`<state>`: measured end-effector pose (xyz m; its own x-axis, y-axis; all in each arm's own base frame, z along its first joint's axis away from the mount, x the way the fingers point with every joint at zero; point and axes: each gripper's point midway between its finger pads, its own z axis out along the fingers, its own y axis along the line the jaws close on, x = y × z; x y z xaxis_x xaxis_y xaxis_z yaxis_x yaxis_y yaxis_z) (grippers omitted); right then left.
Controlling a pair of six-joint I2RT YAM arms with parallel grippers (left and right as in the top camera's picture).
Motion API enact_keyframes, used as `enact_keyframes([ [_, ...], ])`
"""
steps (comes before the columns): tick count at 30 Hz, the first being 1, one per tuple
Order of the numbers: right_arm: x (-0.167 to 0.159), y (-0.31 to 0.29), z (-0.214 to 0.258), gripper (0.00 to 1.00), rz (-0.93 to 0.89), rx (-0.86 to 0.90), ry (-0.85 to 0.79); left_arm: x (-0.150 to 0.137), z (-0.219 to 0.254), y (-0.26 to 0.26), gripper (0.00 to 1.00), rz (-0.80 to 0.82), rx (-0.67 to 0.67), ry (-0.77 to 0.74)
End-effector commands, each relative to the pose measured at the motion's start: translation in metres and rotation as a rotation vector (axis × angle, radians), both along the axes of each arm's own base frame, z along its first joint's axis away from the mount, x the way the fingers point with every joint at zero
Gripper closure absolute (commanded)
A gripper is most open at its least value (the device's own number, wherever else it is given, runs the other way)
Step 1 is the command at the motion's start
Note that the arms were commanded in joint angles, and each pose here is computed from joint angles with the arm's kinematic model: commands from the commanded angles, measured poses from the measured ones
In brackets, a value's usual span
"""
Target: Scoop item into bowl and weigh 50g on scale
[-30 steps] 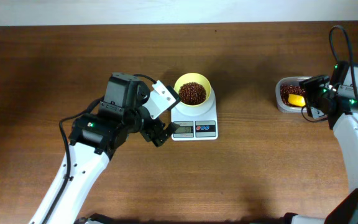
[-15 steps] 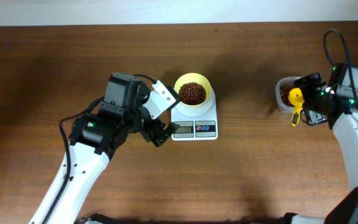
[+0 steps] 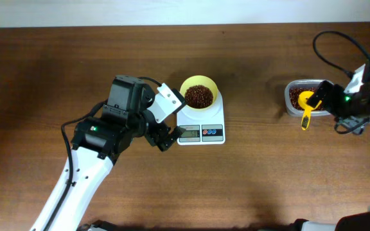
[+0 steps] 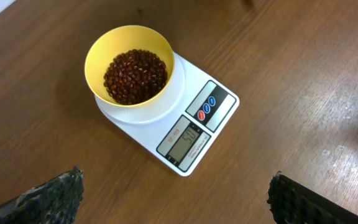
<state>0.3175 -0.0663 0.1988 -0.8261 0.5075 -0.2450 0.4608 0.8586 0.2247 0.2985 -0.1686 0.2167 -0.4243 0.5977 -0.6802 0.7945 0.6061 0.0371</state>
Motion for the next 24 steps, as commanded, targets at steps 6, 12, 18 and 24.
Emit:
enact_keyframes([
  [6,-0.009,-0.016,0.02,0.01,0.351,-0.218,0.008,0.0,0.0,0.002,0.01,0.015,-0.006,0.005],
  [12,-0.003,-0.02,0.022,0.01,0.362,-0.247,-0.013,0.0,0.0,0.002,0.01,0.015,-0.006,0.005],
  [18,-0.003,-0.02,0.022,0.01,0.362,-0.247,-0.013,0.0,0.0,0.002,0.01,0.015,-0.006,0.005],
  [24,-0.003,-0.02,0.022,0.01,0.362,-0.247,-0.013,0.0,0.0,0.002,0.01,0.015,-0.006,0.005],
])
